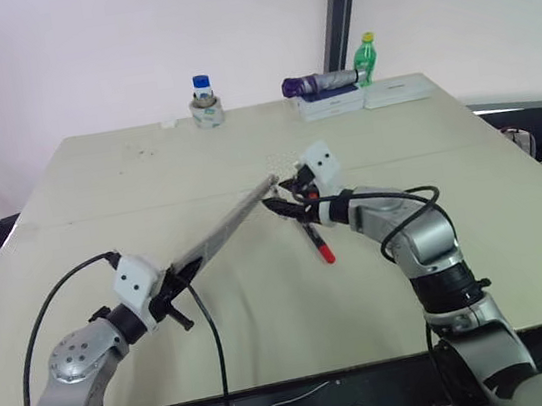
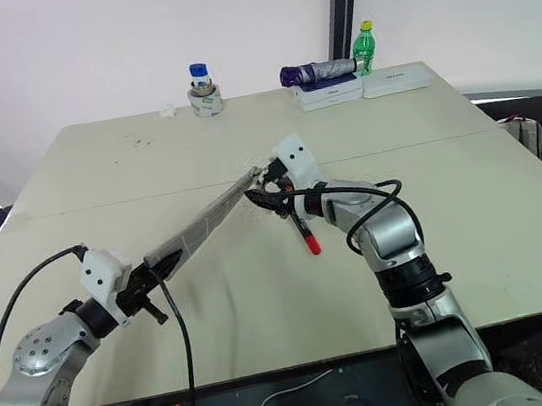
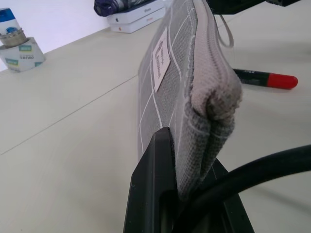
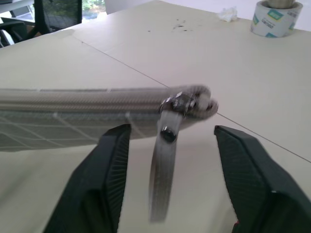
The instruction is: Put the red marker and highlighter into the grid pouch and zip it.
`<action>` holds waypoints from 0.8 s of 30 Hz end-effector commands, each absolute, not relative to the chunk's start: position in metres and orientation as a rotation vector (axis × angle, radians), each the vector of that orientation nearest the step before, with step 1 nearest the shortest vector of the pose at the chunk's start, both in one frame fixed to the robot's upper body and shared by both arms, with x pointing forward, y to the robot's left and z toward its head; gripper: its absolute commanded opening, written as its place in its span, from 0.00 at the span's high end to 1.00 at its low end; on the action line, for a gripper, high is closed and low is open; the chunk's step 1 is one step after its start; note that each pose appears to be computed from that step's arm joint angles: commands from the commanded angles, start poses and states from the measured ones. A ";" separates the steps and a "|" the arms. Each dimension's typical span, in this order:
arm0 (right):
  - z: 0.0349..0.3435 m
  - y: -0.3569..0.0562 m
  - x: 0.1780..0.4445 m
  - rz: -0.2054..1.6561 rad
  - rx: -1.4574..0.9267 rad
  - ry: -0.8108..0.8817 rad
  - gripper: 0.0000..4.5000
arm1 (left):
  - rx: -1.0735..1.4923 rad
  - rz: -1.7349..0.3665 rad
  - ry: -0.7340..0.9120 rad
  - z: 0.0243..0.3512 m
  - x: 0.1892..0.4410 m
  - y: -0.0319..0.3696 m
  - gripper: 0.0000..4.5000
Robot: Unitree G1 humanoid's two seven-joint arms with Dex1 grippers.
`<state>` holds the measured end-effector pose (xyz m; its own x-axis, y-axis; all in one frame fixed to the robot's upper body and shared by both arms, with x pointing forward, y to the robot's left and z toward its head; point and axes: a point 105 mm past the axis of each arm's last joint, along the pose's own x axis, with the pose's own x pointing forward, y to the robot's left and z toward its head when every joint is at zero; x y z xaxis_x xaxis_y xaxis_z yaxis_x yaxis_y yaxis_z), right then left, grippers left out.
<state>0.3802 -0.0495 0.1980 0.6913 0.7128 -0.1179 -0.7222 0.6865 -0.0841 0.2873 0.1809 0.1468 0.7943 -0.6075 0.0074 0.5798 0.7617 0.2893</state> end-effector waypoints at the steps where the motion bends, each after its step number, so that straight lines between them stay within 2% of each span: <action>1: 0.216 -0.046 0.379 0.812 -0.120 0.018 0.78 | 0.303 -0.665 -0.157 0.158 0.285 0.173 1.00; 3: 0.215 -0.043 0.376 0.828 -0.141 0.020 0.99 | 0.297 -0.656 -0.159 0.158 0.286 0.171 1.00; 14: 0.207 -0.020 0.344 0.984 -0.319 0.003 0.99 | 0.275 -0.650 -0.159 0.150 0.292 0.149 1.00; 21: 0.196 0.007 0.291 1.255 -0.437 0.000 0.99 | 0.239 -0.632 -0.178 0.152 0.300 0.137 1.00; 24: 0.194 0.017 0.278 1.312 -0.429 -0.001 0.99 | 0.227 -0.639 -0.182 0.152 0.301 0.130 1.00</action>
